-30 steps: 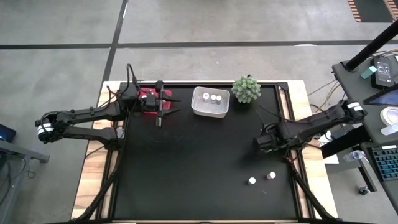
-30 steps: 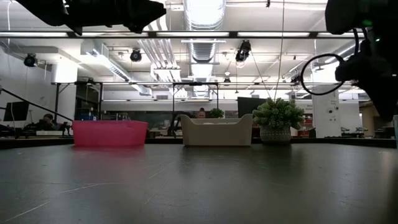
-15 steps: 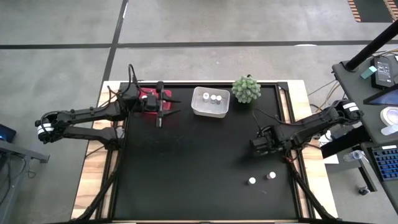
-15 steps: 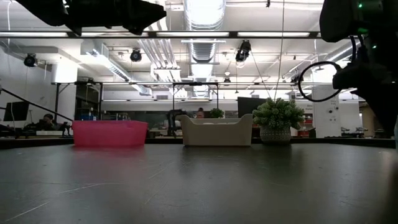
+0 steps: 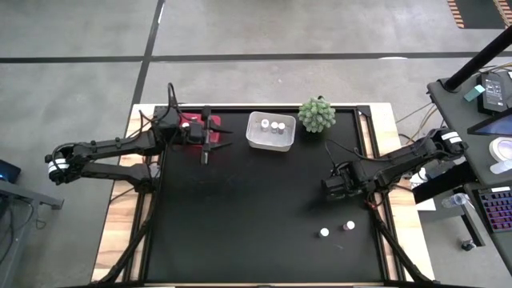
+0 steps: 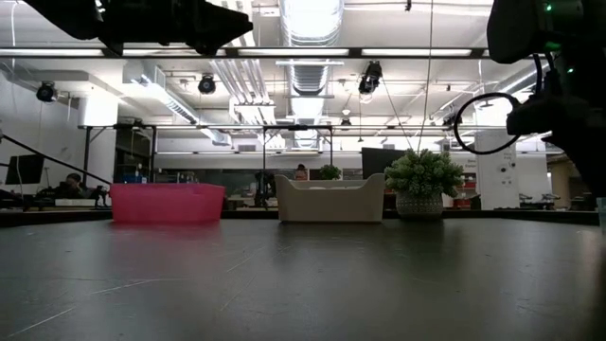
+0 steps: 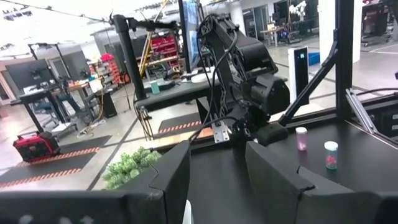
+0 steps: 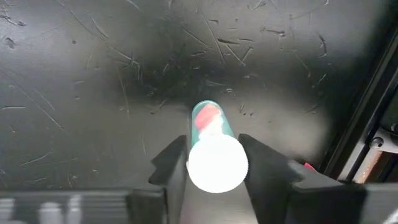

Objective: Pick and place medicine bottles into bin by pill shape (circle, oval)
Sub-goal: Put the blue capsule bottle into the white bin

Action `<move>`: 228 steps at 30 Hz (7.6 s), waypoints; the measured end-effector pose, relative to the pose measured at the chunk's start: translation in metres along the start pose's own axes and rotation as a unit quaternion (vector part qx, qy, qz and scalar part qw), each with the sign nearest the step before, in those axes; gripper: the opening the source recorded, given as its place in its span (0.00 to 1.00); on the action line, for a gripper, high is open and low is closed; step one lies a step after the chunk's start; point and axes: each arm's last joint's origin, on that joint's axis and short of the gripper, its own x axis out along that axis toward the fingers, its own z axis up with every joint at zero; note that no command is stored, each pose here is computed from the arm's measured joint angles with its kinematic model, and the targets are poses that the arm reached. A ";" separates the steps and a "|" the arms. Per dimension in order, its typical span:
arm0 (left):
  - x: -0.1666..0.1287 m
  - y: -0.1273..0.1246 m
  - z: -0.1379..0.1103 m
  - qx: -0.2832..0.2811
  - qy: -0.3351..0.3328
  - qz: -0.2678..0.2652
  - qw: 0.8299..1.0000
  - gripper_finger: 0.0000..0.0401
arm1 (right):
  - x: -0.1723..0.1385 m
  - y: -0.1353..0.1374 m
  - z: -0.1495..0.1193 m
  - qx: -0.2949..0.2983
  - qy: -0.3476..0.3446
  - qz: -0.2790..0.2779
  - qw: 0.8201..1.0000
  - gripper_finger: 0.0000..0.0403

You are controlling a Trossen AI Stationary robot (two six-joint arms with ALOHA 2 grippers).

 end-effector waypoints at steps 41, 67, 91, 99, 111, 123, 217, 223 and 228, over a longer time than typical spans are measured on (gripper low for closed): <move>-0.033 -0.017 -0.012 0.027 -0.002 0.006 1.000 0.35 | -0.135 0.095 0.144 -0.189 -0.088 0.159 0.965 0.26; -0.058 -0.027 -0.008 0.017 0.019 0.001 1.000 0.35 | -0.093 0.159 0.289 -0.288 -0.069 0.120 0.947 0.26; -0.055 -0.026 -0.010 0.021 0.022 0.000 1.000 0.35 | -0.076 0.159 0.292 -0.278 -0.080 0.094 0.953 0.26; -0.055 -0.026 -0.009 0.023 0.020 0.001 1.000 0.35 | -0.054 0.161 0.293 -0.275 -0.083 0.096 0.953 0.26; -0.055 -0.026 -0.009 0.023 0.020 0.001 1.000 0.35 | -0.041 0.159 0.291 -0.275 -0.067 0.086 0.955 0.26; -0.055 -0.026 -0.009 0.023 0.020 0.001 1.000 0.35 | -0.042 0.161 0.293 -0.275 -0.080 0.094 0.953 0.27; 0.089 0.019 -0.005 0.059 0.073 -0.023 0.995 0.22 | -0.105 -0.006 0.051 -0.384 -0.385 0.243 0.803 0.40; 0.100 -0.014 0.010 0.030 0.035 -0.067 0.997 0.22 | -0.088 -0.013 0.037 -0.448 -0.523 0.292 0.664 0.36; 0.105 -0.038 0.022 -0.017 0.013 -0.062 0.998 0.22 | -0.077 -0.026 0.034 -0.470 -0.614 0.316 0.551 0.32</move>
